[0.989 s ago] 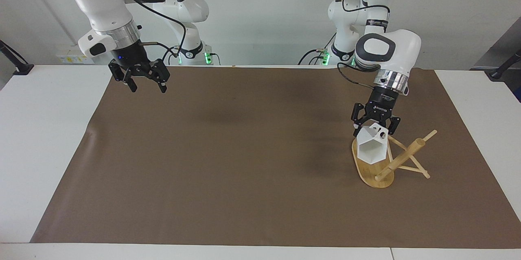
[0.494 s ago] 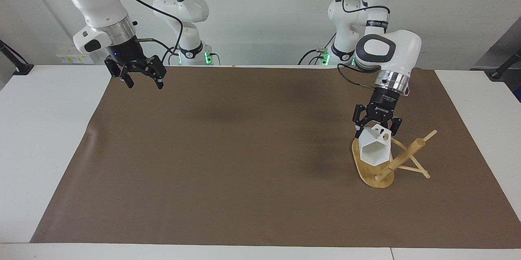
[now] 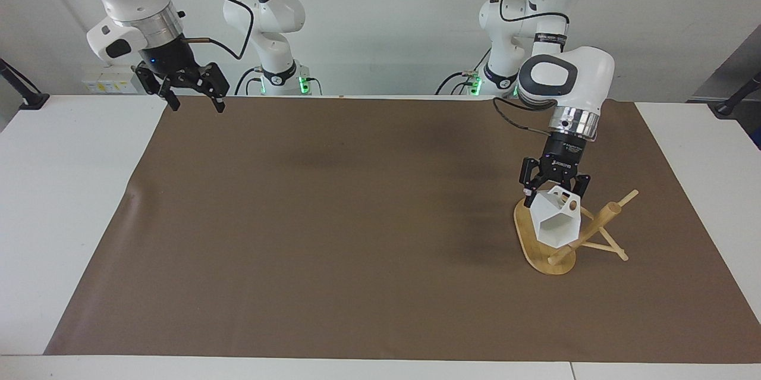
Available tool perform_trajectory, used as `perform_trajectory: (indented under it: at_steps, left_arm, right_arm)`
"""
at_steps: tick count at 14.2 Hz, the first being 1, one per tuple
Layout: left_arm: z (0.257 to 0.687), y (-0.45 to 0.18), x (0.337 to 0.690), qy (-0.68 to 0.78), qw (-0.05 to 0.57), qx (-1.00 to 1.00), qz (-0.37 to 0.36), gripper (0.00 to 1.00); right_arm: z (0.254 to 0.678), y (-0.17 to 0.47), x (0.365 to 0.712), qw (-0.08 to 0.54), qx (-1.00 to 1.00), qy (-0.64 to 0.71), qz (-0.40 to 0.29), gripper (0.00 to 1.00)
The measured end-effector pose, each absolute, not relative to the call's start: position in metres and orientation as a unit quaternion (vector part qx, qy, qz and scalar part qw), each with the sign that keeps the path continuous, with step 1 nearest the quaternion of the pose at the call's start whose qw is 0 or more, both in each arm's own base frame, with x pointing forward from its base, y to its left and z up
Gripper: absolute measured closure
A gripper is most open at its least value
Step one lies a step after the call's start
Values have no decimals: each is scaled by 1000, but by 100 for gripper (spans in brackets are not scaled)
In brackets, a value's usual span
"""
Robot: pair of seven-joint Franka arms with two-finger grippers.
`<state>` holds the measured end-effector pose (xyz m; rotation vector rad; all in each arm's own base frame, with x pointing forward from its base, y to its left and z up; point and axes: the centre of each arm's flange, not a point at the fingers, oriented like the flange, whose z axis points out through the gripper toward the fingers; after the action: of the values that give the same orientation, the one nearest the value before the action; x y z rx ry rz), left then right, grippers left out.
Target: Hang cup on rack
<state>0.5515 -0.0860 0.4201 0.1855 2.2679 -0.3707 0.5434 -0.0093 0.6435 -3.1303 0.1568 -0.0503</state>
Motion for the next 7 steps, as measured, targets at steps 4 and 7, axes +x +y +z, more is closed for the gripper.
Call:
perform_trajectory:
  at_steps: [4, 7]
  left_arm:
    - [417, -85, 552, 901, 404, 64, -146, 30]
    - [415, -81, 552, 903, 405, 40, -140, 30]
  right_arm:
    - [649, -31, 541, 0, -999, 49, -18, 0]
    - [649, -48, 540, 0, -998, 59, -18, 0]
